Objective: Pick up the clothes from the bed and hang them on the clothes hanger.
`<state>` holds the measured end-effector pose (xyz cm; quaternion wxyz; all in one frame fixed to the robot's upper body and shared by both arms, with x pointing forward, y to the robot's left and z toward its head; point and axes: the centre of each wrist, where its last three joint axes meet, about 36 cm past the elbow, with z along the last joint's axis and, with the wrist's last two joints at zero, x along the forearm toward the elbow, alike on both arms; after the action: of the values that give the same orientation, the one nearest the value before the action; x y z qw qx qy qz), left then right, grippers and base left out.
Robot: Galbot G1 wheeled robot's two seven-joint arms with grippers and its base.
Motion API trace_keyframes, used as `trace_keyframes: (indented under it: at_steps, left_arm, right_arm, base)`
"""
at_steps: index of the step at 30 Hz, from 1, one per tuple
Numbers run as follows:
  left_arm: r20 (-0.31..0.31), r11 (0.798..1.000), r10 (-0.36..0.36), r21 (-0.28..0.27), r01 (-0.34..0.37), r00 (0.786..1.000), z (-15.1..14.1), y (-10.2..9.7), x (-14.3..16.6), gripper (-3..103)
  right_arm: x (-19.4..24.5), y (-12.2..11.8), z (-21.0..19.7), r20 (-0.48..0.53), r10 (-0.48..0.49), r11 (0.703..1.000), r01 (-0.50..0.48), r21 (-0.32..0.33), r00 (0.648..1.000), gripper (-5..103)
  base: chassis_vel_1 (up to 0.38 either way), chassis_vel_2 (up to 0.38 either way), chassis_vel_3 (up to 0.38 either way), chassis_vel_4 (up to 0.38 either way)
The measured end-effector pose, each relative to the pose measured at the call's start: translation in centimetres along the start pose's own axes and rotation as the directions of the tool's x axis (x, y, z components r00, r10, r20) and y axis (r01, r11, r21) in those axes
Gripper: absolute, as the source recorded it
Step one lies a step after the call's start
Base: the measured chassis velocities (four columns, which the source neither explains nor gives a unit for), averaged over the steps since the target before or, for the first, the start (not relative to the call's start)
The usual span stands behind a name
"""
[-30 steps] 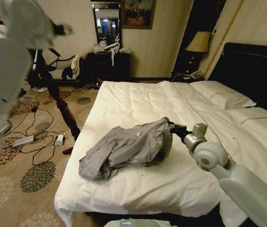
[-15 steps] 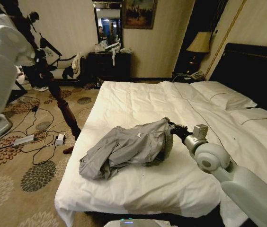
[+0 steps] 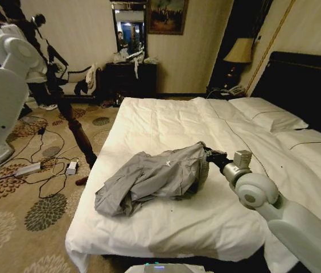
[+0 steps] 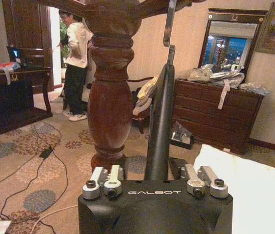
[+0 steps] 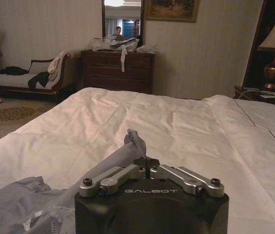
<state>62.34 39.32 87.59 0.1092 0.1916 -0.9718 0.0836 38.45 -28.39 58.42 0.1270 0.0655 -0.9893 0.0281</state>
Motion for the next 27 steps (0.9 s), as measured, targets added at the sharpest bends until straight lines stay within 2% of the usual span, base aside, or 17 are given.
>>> trace_keyframes:
  at_steps: [4, 5, 6, 8, 14, 19, 23, 25, 26, 27]
  left_arm:
    - [0.015, 1.000, 0.010, -0.005, -0.010, 1.000, 0.4, 0.2, 0.3, 27]
    - [0.015, 1.000, 0.010, -0.005, -0.010, 1.000, 0.4, 0.2, 0.3, 27]
    - [0.026, 1.000, 0.018, -0.008, -0.018, 0.999, 0.5, 0.3, 0.5, 22]
    - [0.053, 1.000, 0.020, -0.020, -0.019, 0.998, 0.6, 0.6, 0.7, 17]
    - [0.102, 0.999, 0.033, -0.041, -0.029, 0.994, 0.7, 0.9, 1.6, 17]
    - [0.166, 0.992, 0.108, -0.085, -0.095, 0.980, 0.9, 0.8, 4.3, 17]
    - [0.175, 0.985, 0.150, -0.105, -0.133, 0.973, 1.6, 1.0, 5.7, 17]
    - [0.168, 0.977, 0.190, -0.130, -0.169, 0.967, 2.7, 1.2, 6.7, 17]
    - [0.158, 0.964, 0.236, -0.163, -0.210, 0.959, 3.9, 1.5, 7.3, 17]
    - [0.143, 0.942, 0.301, -0.197, -0.271, 0.943, 5.2, 1.6, 7.9, 17]
  right_arm:
    - [0.1, 0.1, 0.0, -0.001, -0.001, 1.000, 0.001, 0.004, 1.000, 0]
    - [0.1, 0.1, 0.0, -0.001, -0.001, 1.000, 0.001, 0.004, 1.000, 0]
    - [0.1, 0.1, 0.0, 0.000, -0.001, 1.000, 0.001, 0.005, 1.000, 0]
    - [0.1, 0.1, 0.0, 0.000, -0.001, 1.000, 0.001, 0.005, 1.000, 0]
    - [0.1, 0.1, 0.0, 0.001, -0.003, 1.000, 0.003, 0.004, 1.000, 0]
    - [0.0, 0.1, -0.2, 0.006, -0.003, 1.000, 0.003, 0.003, 1.000, 0]
    - [-0.1, 0.1, -0.2, 0.006, -0.003, 1.000, 0.003, 0.002, 1.000, 0]
    - [-0.1, 0.1, -0.2, 0.006, -0.003, 1.000, 0.003, 0.002, 1.000, 0]
    - [-0.2, 0.1, -0.2, 0.005, -0.002, 1.000, 0.002, 0.002, 1.000, 0]
    - [-0.2, 0.0, -0.2, 0.005, 0.000, 1.000, 0.000, 0.002, 1.000, 0]
  base:
    - [0.000, 0.000, 0.000, 0.000]
    - [0.000, 0.000, 0.000, 0.000]
    - [0.000, 0.000, 0.000, 0.000]
    - [0.000, 0.000, 0.000, 0.000]
    - [0.000, 0.000, 0.000, 0.000]
    - [0.000, 0.000, 0.000, 0.000]
    - [0.000, 0.000, 0.000, 0.000]
    - [0.000, 0.000, 0.000, 0.000]
    - [0.000, 0.000, 0.000, 0.000]
    - [0.000, 0.000, 0.000, 0.000]
